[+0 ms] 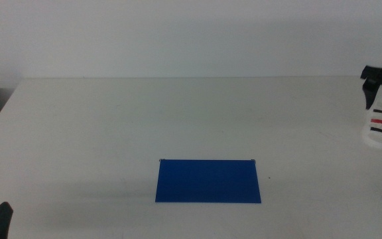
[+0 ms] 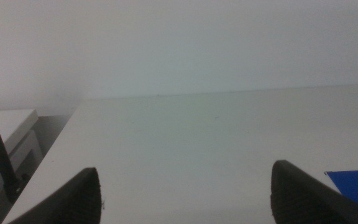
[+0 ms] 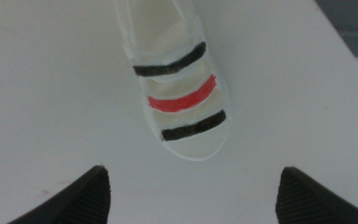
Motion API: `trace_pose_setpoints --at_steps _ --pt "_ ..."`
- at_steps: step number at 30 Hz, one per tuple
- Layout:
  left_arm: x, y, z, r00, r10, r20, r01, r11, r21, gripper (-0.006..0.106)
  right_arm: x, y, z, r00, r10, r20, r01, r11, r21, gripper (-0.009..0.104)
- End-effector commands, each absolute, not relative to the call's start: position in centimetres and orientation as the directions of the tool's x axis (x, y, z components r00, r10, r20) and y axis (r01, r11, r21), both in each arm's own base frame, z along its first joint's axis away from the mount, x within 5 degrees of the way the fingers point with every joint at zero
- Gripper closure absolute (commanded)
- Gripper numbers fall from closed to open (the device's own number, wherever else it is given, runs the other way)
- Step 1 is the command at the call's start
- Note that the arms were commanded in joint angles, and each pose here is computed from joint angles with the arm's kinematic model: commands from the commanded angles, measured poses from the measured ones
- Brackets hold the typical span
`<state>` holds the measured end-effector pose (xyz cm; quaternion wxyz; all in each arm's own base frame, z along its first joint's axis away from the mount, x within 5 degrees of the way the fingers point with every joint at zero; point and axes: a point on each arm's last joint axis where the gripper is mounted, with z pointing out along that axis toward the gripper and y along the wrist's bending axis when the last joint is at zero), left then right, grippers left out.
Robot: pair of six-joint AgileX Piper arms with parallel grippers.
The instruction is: Use one arm to grab the shoe from the table and place it on the mat.
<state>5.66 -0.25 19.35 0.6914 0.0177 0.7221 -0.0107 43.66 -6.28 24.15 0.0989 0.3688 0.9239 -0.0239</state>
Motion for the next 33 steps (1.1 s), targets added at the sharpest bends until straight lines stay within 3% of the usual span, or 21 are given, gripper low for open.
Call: trace_pose_setpoints --at_steps 1,7,13,20,33 --pt "5.6 -0.2 19.9 0.045 -0.007 -0.999 0.039 0.999 -0.005 0.007 43.6 -6.6 26.4 -0.705 0.656 -0.270 0.672 0.739 0.042 0.003" --pt "5.6 -0.2 19.9 0.045 -0.007 -0.999 0.039 0.999 -0.005 0.007 44.4 -6.8 24.5 -0.741 0.618 -0.263 0.638 0.770 0.009 0.003" --pt "5.6 -0.2 19.9 0.045 -0.007 -0.999 0.039 0.999 -0.005 0.007 45.1 -7.1 24.5 -0.732 0.593 -0.336 0.623 0.782 0.023 0.003" --pt "5.6 -0.2 19.9 0.045 -0.007 -0.999 0.039 0.999 -0.005 0.007 45.7 -7.8 23.5 -0.738 0.559 -0.379 0.610 0.792 -0.020 0.003" --pt "5.6 -0.2 19.9 0.045 -0.007 -0.999 0.039 0.999 -0.005 0.007 47.2 -8.2 21.6 -0.732 0.525 -0.435 0.578 0.816 0.011 0.003"
